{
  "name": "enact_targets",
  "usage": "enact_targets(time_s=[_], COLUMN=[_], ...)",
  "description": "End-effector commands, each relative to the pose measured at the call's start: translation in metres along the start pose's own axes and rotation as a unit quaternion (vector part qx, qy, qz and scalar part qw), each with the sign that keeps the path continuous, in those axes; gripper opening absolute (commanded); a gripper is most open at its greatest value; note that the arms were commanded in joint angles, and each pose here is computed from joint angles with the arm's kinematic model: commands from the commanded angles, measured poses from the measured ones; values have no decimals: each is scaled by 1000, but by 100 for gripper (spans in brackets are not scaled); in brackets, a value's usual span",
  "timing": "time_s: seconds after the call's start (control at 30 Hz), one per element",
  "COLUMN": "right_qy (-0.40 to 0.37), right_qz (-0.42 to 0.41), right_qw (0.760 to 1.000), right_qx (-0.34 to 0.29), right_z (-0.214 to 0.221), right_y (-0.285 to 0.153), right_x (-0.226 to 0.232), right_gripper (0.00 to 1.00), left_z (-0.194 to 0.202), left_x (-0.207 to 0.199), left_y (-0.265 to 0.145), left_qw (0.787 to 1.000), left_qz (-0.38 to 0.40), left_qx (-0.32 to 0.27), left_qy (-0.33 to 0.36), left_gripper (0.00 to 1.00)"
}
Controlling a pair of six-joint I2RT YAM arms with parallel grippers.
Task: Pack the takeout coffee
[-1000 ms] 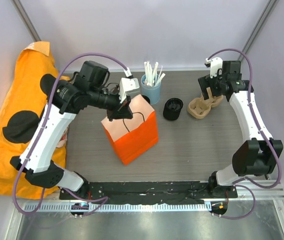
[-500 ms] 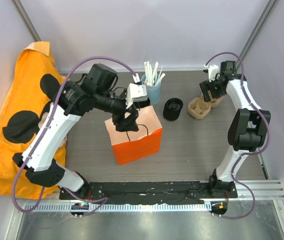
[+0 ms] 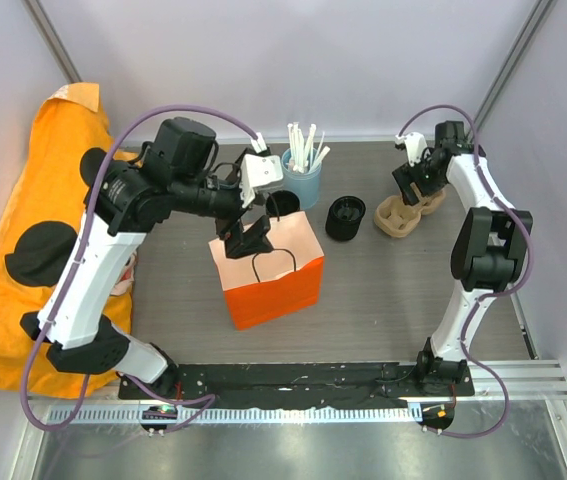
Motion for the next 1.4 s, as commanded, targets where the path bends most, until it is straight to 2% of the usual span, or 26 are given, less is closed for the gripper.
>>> enact_targets(time_s=[0.0,0.07,0.3,0.33,0.73,1.0,1.13,1.23,1.37], right_qy=[-28,-27,-30,-32,-51,-52,-53,-52,-55], right_qz=[-15,-19,-35,-36,-64,-64,-66,-69,-69], right_qw=[999,999,999,999,997,997,996,996,996], right_qx=[9,18,24,23,9,-4,-6,-10,-14], right_z=[-1,2,6,6,5,-3,-3,-4,-6], right_y=[5,12,20,20,16,13,11,8,4], right_x=[1,0,4,4,14,13,15,17,17], right_gripper=[80,72,63,59,58,46,45,53,55], left_z=[19,23,38,39,42,45,45,46,44], left_x=[0,5,17,18,24,26,26,26,26], left_y=[-23,-31,-49,-49,-48,-46,-44,-43,-43], left_qw=[999,998,992,992,990,990,990,990,990], left_qz=[-28,-50,-101,-102,-104,-101,-98,-96,-96], left_qx=[37,41,48,48,39,39,37,37,35], left_qy=[-22,-28,-62,-64,-83,-91,-97,-98,-98], left_gripper=[100,100,100,100,100,100,100,100,100])
Point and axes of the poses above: each gripper's point midway between its finger pads, its own y axis out along the fingers, its own x axis along the line the jaws close on, z = x × y, the point moved 2 cm from there along -y, back along the fingers, and after that the axes turned 15 degrees about y, right-handed, at the moved point
